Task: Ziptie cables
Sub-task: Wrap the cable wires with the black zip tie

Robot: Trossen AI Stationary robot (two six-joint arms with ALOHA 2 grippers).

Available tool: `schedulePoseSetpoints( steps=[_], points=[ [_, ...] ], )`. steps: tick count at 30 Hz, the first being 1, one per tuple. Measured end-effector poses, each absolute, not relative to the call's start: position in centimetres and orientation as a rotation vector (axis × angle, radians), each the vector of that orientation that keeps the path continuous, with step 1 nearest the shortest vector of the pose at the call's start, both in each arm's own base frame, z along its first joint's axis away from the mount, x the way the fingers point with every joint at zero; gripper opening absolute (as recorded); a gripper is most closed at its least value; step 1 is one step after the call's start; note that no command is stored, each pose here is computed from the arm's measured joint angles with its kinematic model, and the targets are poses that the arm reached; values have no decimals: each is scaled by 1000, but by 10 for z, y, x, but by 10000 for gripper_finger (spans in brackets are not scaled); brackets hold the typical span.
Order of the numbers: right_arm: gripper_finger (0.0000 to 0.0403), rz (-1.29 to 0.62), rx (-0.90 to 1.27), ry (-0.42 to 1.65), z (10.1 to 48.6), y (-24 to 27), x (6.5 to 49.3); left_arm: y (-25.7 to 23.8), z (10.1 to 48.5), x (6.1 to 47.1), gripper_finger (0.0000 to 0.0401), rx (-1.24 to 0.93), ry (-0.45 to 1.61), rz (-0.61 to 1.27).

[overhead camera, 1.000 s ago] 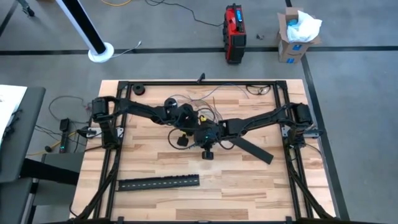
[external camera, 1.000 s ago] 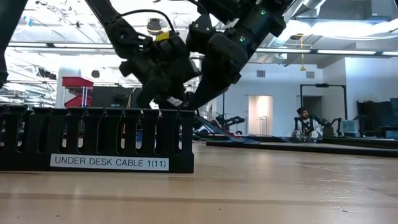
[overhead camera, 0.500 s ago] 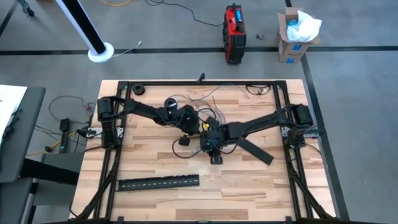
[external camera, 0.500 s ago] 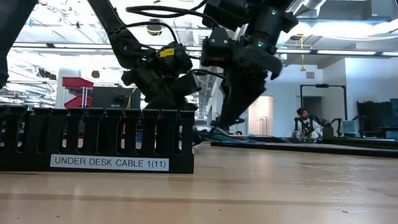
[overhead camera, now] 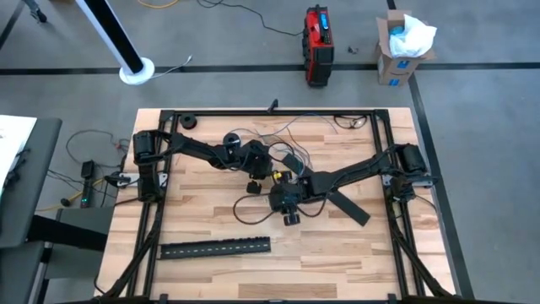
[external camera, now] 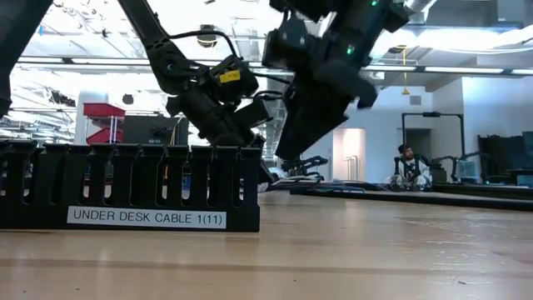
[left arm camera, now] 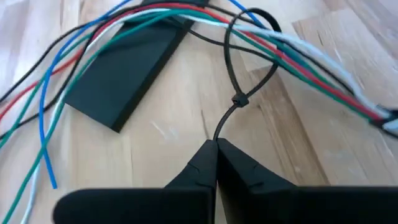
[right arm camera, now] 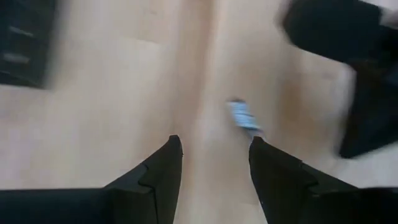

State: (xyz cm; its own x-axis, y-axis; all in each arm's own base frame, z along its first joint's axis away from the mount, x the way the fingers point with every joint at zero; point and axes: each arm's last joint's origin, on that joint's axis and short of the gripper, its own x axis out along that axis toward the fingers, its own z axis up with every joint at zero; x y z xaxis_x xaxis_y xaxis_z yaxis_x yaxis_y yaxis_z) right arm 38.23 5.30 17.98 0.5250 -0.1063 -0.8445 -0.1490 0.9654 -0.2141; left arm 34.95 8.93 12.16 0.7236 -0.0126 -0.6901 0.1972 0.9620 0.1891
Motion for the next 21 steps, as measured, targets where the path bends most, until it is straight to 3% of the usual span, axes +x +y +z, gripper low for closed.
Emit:
schedulePoseSetpoints(
  steps=[7,21],
  points=[
    [173,116,-471,1064,178,20,383,89,122,350,0,278,748,-140],
    [164,280,-430,1064,177,-16,381,88,122,350,0,275,730,-178]
  ],
)
